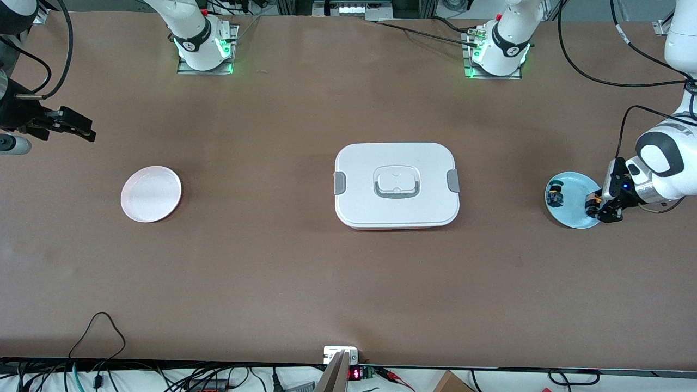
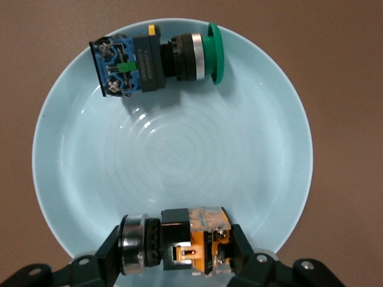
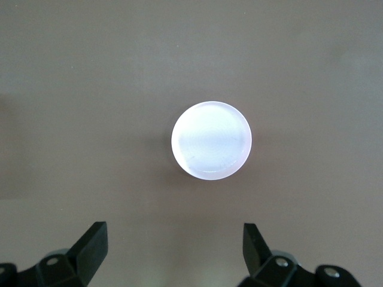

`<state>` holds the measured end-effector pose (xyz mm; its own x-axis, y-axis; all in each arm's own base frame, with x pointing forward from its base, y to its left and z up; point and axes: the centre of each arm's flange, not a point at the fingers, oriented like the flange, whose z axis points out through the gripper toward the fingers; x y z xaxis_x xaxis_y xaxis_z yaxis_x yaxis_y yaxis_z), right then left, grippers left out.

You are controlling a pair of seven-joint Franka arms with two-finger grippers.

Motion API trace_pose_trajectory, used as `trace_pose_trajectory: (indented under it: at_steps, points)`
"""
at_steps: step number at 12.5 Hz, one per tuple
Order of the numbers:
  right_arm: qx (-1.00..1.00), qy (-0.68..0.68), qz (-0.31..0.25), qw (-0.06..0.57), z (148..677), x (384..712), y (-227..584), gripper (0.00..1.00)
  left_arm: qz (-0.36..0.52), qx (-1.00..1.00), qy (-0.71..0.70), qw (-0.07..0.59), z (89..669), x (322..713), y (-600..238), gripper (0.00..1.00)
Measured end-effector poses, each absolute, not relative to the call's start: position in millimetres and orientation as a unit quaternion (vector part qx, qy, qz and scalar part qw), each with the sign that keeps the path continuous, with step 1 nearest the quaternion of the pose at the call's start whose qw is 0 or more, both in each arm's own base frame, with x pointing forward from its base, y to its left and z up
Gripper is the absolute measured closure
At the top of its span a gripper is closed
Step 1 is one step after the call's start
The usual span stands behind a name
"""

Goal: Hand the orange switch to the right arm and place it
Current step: 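Lower the left gripper and close it on the orange switch, then lift the orange switch with the left gripper while the right gripper approaches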

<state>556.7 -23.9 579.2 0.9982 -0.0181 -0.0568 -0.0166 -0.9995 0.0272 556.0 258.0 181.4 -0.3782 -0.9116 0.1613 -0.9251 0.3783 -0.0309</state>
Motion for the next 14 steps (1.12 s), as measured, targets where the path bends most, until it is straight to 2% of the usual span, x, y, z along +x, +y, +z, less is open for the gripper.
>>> trace_pose_trajectory:
  at_steps: [4, 6, 11, 14]
  points:
    - [1.000, -0.014, -0.021, 0.013, 587, 557, -30, 0.00, 0.071, 0.542, -0.835, 0.059, 183, 559, 255, 0.27]
    - [0.999, -0.014, -0.026, 0.013, 588, 555, -30, 0.00, 0.092, 0.554, -0.824, 0.082, 183, 558, 252, 0.27]
    - [0.999, -0.015, -0.034, -0.018, 588, 552, -24, 0.00, 0.160, 0.566, -0.782, 0.205, 203, 566, 233, 0.27]
    - [0.995, -0.001, -0.028, -0.093, 593, 553, -2, 0.00, 0.211, 0.554, -0.755, 0.281, 213, 583, 215, 0.27]
